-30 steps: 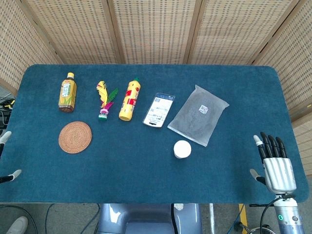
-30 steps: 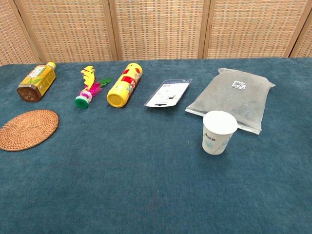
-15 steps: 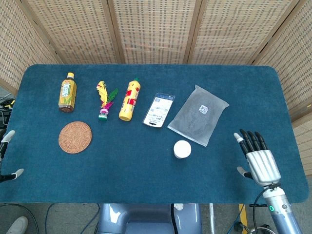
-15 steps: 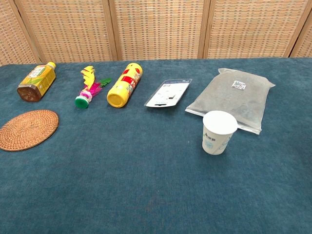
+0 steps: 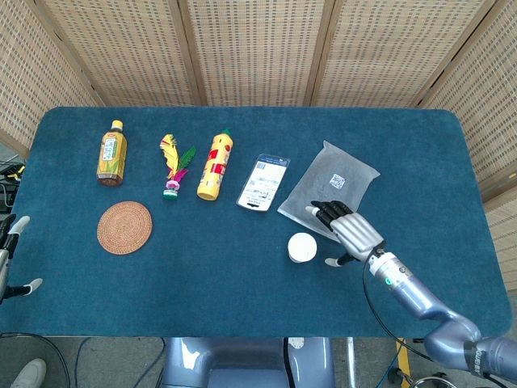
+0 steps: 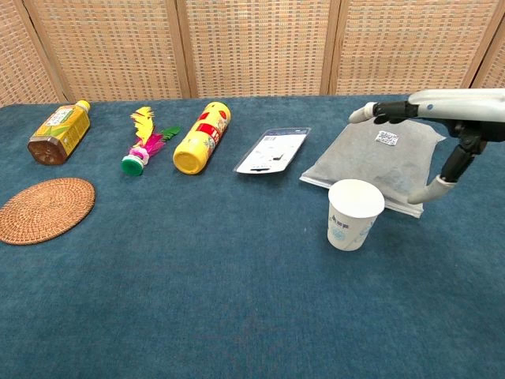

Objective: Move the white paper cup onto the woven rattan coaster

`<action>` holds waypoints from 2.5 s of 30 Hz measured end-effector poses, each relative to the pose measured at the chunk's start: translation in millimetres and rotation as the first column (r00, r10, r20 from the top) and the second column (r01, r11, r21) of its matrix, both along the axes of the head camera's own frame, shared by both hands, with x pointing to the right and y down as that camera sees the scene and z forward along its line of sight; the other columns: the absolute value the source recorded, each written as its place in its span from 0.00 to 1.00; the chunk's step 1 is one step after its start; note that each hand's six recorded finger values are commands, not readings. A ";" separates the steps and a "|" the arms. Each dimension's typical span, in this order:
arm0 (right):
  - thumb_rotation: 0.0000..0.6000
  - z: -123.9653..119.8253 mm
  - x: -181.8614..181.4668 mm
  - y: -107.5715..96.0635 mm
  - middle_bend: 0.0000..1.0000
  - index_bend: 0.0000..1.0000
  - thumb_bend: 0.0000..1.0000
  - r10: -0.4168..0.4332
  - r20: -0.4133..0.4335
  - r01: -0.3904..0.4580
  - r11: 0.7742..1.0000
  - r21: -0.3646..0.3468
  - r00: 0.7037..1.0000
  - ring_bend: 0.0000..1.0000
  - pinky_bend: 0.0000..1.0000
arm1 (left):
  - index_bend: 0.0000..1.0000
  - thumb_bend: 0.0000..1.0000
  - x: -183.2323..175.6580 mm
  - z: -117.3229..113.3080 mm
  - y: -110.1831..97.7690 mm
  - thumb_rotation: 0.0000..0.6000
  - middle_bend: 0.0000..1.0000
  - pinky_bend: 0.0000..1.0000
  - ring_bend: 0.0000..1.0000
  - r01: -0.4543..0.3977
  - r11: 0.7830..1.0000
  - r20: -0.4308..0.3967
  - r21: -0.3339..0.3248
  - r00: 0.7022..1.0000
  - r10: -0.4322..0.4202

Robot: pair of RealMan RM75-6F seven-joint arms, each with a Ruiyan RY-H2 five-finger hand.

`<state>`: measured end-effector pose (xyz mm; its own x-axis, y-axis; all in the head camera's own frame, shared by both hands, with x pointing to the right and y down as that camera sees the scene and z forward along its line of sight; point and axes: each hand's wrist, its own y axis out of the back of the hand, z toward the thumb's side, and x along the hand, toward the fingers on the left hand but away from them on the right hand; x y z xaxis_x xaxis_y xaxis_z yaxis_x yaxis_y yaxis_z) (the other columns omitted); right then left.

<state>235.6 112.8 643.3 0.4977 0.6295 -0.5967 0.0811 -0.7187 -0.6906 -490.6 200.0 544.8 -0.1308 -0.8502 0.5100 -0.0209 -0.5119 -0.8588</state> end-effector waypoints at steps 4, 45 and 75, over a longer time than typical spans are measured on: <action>1.00 11.7 -15.4 1.7 0.04 0.06 0.00 -0.023 -0.006 0.022 0.999 -0.041 1.000 0.00 0.08 | 0.00 0.00 0.1 1.9 -1.0 1.00 0.00 0.00 0.00 0.000 1.000 -0.001 -0.007 1.000 0.000; 1.00 22.1 -192.7 -41.5 0.49 0.41 0.20 -0.116 0.131 0.117 0.993 -0.007 0.985 0.45 0.60 | 0.00 0.00 -0.7 10.1 -5.7 1.00 0.00 0.00 0.00 0.001 0.998 -0.051 -0.056 0.999 -0.004; 1.00 12.0 -272.3 -19.8 0.00 0.00 0.00 -0.197 0.119 0.196 0.980 0.018 0.973 0.00 0.04 | 0.00 0.00 1.1 25.5 -7.2 1.00 0.00 0.00 0.00 -0.019 0.991 -0.097 -0.132 0.995 0.006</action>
<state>-36.7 92.9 655.2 0.6798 0.5157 -0.5214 0.0209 -0.7243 -0.6892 -489.5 192.9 570.3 -0.0656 -0.7757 0.6277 -0.0928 -0.6215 -0.7779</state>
